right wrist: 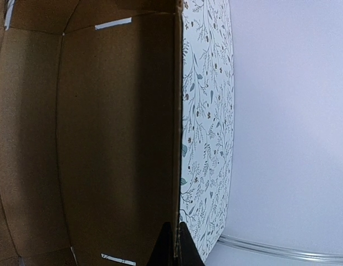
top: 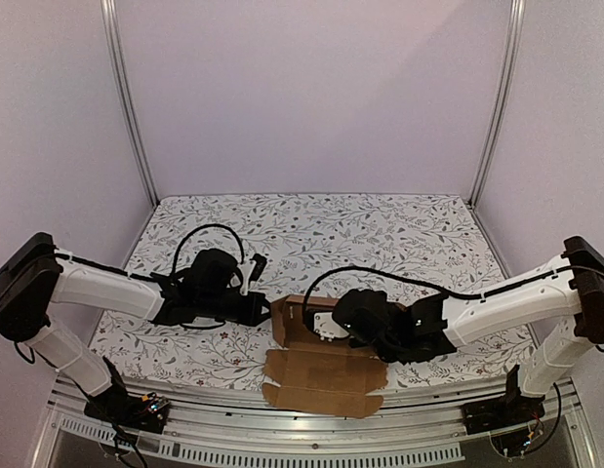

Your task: Fold the paper box

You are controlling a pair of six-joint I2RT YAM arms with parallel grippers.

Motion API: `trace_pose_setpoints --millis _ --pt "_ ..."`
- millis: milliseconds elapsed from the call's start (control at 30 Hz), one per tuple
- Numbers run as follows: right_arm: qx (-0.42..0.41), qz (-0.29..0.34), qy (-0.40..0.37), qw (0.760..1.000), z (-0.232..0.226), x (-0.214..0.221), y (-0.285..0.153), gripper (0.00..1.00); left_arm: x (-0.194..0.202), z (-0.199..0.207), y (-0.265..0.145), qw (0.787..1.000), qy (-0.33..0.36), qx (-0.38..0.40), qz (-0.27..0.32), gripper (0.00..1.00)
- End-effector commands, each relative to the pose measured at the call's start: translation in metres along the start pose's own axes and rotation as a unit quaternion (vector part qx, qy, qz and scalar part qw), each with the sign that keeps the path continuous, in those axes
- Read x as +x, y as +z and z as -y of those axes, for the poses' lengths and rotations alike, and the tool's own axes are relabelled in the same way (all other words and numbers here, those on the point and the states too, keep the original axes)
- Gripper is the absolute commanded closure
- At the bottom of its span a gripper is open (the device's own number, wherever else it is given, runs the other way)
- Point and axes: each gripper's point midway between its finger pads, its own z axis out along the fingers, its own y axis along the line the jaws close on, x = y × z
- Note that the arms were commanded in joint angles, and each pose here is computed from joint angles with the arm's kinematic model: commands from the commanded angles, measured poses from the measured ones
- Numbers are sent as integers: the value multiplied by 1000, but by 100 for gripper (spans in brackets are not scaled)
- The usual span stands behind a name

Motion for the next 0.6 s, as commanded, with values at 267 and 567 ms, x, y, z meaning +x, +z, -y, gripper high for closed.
trace_pose_setpoints --millis 267,567 --pt "60 -23 -47 997 -11 -3 -4 100 14 6 0 1000 9 7 -10 100" --pt "96 -31 -66 993 -13 -6 -10 100 16 7 -4 1000 12 5 -9 100"
